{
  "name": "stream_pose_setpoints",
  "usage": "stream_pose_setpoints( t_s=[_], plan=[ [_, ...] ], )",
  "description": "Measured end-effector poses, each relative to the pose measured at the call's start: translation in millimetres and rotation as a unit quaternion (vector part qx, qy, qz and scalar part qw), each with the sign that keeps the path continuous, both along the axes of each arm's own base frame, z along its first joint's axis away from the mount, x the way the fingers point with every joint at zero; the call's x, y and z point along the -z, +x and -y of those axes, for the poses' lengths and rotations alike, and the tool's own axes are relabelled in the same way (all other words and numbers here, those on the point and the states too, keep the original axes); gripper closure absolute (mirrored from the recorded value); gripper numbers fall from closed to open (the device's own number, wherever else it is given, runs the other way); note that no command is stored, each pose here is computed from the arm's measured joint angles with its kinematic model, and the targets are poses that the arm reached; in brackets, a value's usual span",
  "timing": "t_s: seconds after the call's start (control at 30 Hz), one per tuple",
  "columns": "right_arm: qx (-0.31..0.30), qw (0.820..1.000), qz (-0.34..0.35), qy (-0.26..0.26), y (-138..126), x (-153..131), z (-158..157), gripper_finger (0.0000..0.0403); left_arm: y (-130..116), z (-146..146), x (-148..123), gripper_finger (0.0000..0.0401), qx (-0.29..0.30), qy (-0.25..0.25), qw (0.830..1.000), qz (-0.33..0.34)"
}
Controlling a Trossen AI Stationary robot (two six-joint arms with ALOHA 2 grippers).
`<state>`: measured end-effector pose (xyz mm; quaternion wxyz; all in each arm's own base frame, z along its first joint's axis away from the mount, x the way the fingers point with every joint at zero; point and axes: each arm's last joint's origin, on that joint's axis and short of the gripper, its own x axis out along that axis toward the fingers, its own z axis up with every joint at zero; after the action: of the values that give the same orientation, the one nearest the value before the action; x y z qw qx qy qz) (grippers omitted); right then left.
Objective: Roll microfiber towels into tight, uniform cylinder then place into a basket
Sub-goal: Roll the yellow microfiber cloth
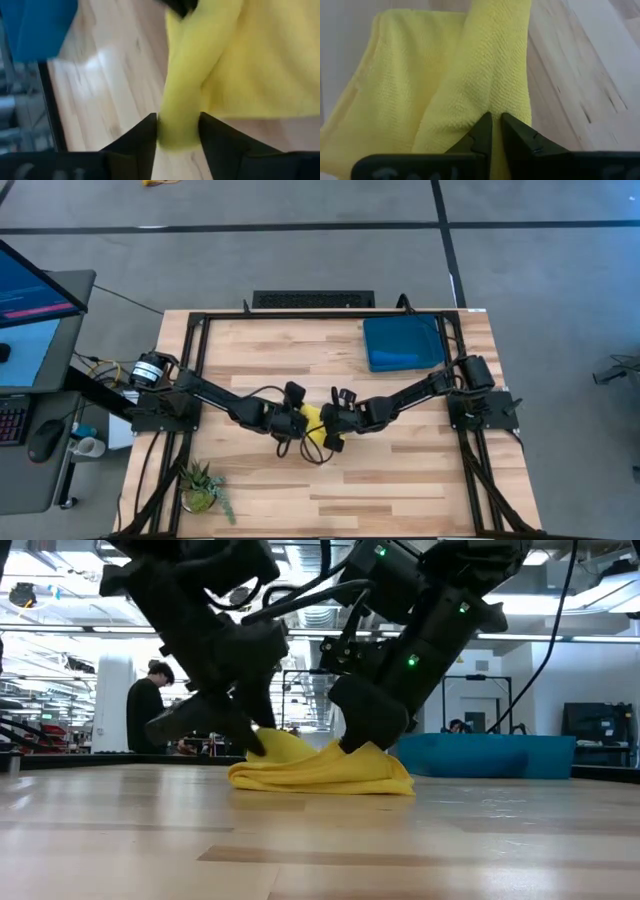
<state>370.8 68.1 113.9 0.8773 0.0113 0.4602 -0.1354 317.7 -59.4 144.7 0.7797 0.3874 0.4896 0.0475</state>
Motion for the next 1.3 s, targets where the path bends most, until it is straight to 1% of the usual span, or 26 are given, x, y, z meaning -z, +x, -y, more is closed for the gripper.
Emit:
stream_pose_setpoints(
  t_s=[0.07, 0.13, 0.2, 0.27, 0.37, 0.47, 0.53, 0.57, 0.63, 0.7, 0.87, 1.0, 1.1, 1.2, 1.3],
  plan=[
    [0.000, 1.000, 0.000, 0.000, -0.1, 0.0, 0.0, 0.0337, -4.1, -1.5, -0.1, 0.0256, -0.025, 0.001, 1.000, -0.006],
    [0.000, 1.000, -0.001, 0.000, -0.2, 0.2, 0.0, 0.0337, -8.7, -2.6, -4.0, 0.0254, -0.042, -0.008, 0.999, -0.008],
    [0.000, 1.000, -0.001, 0.000, -0.2, 0.3, 0.0, 0.0337, -14.2, -3.3, -12.0, 0.0255, -0.051, -0.027, 0.998, -0.008],
    [0.000, 1.000, -0.002, 0.000, -0.3, 0.4, 0.1, 0.0337, -18.4, -3.6, -22.8, 0.0258, -0.058, -0.041, 0.997, 0.005],
    [0.000, 1.000, -0.002, 0.000, -0.2, 0.6, 0.0, 0.0337, -22.4, -4.6, -42.9, 0.0265, -0.061, -0.056, 0.995, 0.048],
    [0.000, 1.000, -0.002, 0.000, -0.4, 0.8, 0.2, 0.0337, -19.2, -10.7, -58.8, 0.0270, -0.073, -0.075, 0.989, 0.108],
    [-0.001, 1.000, -0.004, 0.000, -0.6, 1.1, 0.1, 0.0337, -13.0, -17.8, -63.9, 0.0274, -0.093, -0.105, 0.978, 0.151],
    [-0.001, 1.000, -0.003, 0.000, -0.5, 1.0, -0.1, 0.0337, -10.6, -22.5, -63.8, 0.0276, -0.100, -0.128, 0.974, 0.159],
    [-0.001, 1.000, -0.004, 0.000, -0.7, 1.3, 0.0, 0.0337, -3.1, -30.1, -56.8, 0.0279, -0.095, -0.177, 0.967, 0.155],
    [-0.001, 1.000, -0.002, 0.000, -0.5, 1.2, -0.5, 0.0337, 1.5, -37.1, -44.3, 0.0282, -0.097, -0.207, 0.965, 0.131],
    [-0.001, 1.000, -0.002, 0.000, -0.6, 1.3, -0.5, 0.0337, 12.5, -47.8, -16.2, 0.0287, -0.113, -0.216, 0.964, 0.103],
    [-0.001, 1.000, -0.002, -0.001, -0.7, 1.5, -0.4, 0.0337, 16.5, -43.4, -0.9, 0.0287, -0.093, -0.244, 0.963, 0.074],
    [0.000, 1.000, -0.002, -0.001, -0.6, 1.6, -0.4, 0.0337, 14.3, -36.0, 4.7, 0.0288, -0.086, -0.248, 0.964, 0.051],
    [0.000, 1.000, -0.003, 0.000, -0.8, 1.8, -0.4, 0.0337, 13.0, -27.9, 5.2, 0.0288, -0.083, -0.252, 0.963, 0.049],
    [0.015, 1.000, -0.001, 0.010, -1.0, 2.1, 0.2, 0.0337, 12.0, -19.7, 4.3, 0.0288, -0.075, -0.248, 0.965, 0.051]
  ],
)
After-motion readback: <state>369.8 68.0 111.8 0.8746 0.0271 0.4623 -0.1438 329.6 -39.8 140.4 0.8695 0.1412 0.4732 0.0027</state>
